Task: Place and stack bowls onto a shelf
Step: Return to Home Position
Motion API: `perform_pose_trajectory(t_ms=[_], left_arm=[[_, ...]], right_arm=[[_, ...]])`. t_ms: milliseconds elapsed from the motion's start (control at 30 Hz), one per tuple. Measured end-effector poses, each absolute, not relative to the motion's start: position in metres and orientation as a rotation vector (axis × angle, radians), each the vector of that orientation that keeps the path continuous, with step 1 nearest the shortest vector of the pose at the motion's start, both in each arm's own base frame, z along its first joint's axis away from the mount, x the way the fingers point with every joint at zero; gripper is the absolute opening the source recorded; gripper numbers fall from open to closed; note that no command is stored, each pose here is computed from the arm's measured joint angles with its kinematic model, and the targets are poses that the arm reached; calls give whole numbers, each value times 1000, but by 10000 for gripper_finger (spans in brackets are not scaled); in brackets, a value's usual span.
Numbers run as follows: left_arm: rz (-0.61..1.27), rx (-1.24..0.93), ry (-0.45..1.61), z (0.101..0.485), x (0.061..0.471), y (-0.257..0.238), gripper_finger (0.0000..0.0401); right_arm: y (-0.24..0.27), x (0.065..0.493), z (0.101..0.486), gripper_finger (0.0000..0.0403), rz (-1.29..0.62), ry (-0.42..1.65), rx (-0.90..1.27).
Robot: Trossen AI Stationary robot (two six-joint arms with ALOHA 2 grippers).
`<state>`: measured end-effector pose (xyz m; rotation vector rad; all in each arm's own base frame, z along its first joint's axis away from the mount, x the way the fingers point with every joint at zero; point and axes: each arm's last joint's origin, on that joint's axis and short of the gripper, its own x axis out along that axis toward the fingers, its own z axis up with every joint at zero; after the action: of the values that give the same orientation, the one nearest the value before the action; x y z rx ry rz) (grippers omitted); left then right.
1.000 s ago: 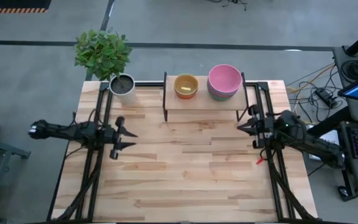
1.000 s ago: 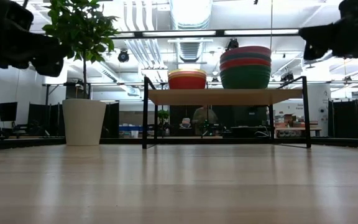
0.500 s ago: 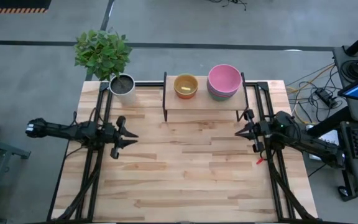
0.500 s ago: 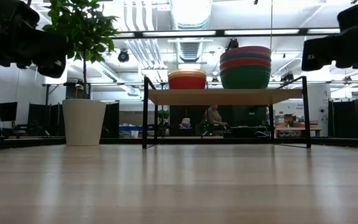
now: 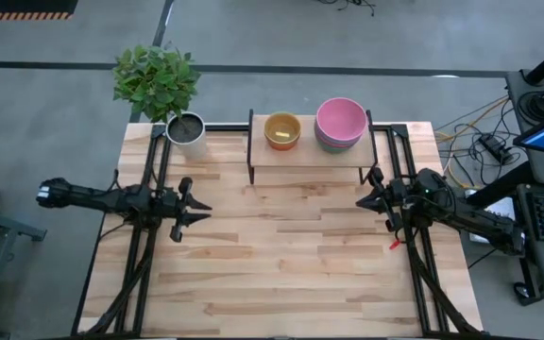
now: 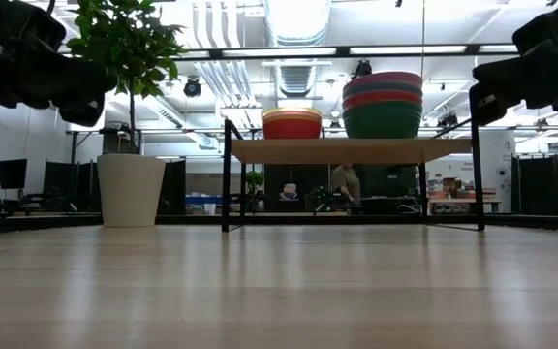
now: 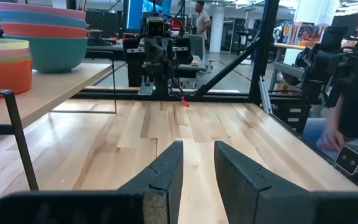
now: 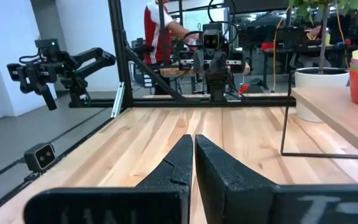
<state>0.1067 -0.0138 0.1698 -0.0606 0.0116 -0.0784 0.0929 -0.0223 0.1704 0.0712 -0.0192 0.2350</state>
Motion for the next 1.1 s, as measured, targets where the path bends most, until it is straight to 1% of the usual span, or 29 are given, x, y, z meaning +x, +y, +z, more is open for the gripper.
perform_pose_trajectory(t_ms=[1100], left_arm=[[-77,-57,43,167,109,-14,73]], right_arm=[[-22,93,170,9,234,-14,71]])
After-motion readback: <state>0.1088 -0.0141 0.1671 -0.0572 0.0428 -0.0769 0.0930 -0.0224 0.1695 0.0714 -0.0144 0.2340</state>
